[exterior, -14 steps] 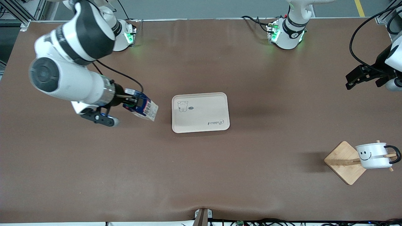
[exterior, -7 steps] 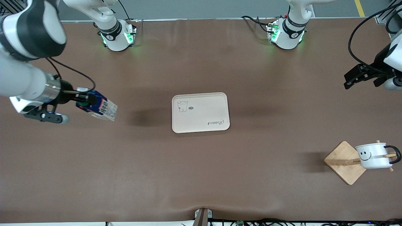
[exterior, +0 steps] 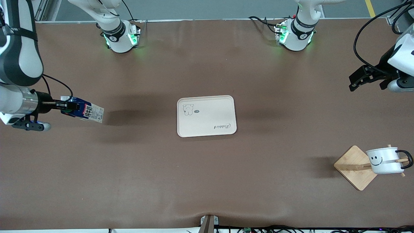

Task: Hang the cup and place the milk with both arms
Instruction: 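Lift the milk carton with the right gripper and carry it off the tray, then lower the milk carton onto the table with the right gripper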

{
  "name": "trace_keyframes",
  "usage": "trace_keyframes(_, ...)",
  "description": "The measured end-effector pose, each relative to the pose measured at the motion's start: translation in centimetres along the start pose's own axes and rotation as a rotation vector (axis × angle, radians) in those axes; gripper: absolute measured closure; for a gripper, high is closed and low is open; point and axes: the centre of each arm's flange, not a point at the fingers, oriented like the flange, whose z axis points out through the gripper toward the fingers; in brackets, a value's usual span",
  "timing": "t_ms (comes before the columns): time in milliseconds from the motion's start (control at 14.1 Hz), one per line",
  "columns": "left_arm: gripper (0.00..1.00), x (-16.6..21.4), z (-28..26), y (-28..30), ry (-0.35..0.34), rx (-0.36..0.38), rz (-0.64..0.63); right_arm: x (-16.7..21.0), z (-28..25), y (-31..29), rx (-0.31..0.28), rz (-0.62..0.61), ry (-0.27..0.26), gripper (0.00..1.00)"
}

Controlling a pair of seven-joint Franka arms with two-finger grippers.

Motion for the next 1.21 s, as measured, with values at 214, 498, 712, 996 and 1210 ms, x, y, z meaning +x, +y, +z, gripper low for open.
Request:
trace_keyframes(214, 0.00, -0.2, 0.1, 0.0, -0.014, 0.002, 0.000, -0.5, 3.9, 0.7, -0.063, -0.030, -0.013, 0.38)
trace_keyframes(498, 0.00, -0.2, 0.1, 0.0, -0.019, 0.002, 0.000, -1.0, 6.7, 3.7, -0.059, -0.066, -0.013, 0.38)
trace_keyframes(712, 0.00, -0.2, 0.2, -0.1, -0.020, 0.003, -0.001, -1.3, 7.6, 4.8, -0.054, -0.061, -0.010, 0.38)
trace_keyframes(996, 0.00, -0.2, 0.2, -0.1, -0.020, 0.003, -0.001, -1.3, 7.7, 4.7, -0.053, -0.062, -0.010, 0.38)
trace_keyframes(1210, 0.00, -0.2, 0.2, -0.2, -0.020, 0.003, -0.003, -1.3, 8.1, 4.8, -0.050, -0.060, -0.006, 0.38)
